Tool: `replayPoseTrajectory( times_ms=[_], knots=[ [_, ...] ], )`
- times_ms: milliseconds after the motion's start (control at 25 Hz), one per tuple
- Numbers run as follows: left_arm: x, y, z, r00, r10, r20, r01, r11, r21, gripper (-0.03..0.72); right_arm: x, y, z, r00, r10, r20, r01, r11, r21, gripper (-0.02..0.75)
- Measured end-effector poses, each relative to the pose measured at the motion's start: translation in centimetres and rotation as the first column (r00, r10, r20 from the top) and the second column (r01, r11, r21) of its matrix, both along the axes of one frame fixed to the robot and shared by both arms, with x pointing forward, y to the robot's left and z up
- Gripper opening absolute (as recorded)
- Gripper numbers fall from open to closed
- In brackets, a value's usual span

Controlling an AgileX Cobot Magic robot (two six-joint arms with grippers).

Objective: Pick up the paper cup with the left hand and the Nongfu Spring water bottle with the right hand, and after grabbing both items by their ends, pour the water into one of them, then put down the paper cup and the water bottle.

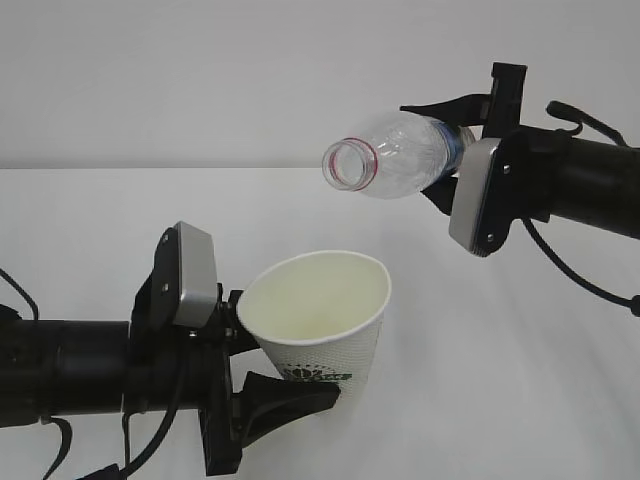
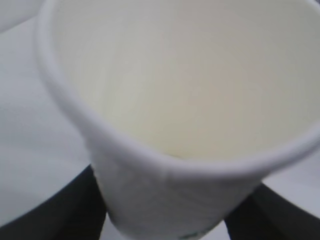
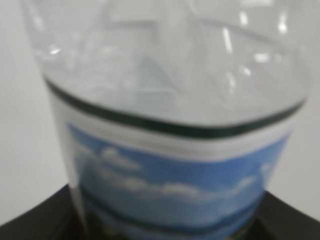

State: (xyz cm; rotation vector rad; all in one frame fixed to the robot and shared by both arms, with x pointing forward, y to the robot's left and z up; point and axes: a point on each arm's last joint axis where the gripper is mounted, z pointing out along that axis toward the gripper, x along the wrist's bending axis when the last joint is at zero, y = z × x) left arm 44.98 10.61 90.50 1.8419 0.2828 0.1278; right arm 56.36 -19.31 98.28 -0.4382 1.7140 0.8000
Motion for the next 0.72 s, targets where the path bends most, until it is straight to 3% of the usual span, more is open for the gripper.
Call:
replayPoseTrajectory(
  times_ms=[720],
  knots=[
    [0.02, 0.02, -0.05, 1.000, 0.003, -0.001, -0.003, 1.000, 0.005, 0.485, 0.27, 0.05, 0.38, 0.998, 0.013, 0.068, -0.009, 0.999, -0.052, 0.449]
  ],
)
